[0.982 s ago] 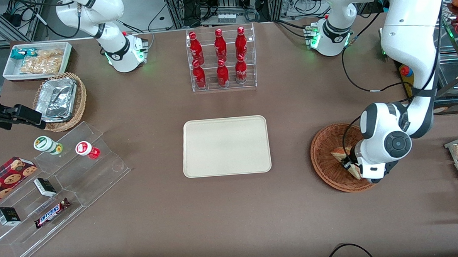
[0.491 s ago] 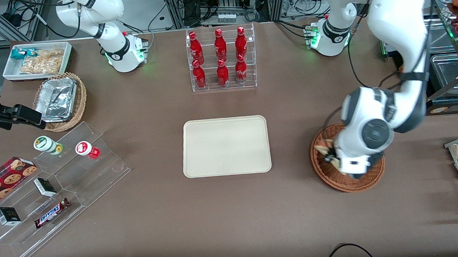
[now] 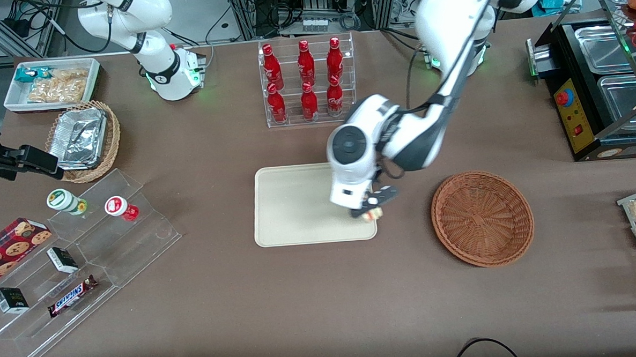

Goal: Place sandwich from basket to tray
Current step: 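Lift the sandwich and carry it over the cream tray, then lower the sandwich onto the tray and open the left gripper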

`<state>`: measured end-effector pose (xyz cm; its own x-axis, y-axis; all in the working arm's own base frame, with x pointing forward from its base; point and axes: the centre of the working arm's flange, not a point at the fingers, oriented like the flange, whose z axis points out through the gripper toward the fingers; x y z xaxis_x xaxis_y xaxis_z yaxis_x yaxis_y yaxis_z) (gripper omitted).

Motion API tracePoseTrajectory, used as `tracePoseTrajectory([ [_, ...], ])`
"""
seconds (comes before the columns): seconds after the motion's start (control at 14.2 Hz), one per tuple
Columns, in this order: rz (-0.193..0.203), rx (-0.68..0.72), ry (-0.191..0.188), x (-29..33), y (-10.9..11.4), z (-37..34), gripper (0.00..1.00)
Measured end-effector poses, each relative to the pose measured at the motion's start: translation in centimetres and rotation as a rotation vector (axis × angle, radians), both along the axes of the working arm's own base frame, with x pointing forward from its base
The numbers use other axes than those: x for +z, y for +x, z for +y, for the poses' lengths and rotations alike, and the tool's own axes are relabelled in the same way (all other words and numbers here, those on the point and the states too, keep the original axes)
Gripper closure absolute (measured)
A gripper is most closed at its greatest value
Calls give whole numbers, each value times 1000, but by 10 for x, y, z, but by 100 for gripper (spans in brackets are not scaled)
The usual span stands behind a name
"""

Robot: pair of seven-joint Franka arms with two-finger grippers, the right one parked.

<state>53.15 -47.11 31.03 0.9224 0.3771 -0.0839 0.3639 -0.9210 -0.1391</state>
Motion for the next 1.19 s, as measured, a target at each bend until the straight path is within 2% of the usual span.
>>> tracePoseTrajectory([
  [0.21,60,-160,-56,-29,-22,-45,67],
  [0.42,88,-263,-89,-47,-26,-61,68],
  [0.7,101,-334,-101,-71,-22,-66,67],
  [0.98,78,-338,-126,-91,-17,-70,67],
  [1.19,72,-340,-123,-101,-16,-69,65],
])
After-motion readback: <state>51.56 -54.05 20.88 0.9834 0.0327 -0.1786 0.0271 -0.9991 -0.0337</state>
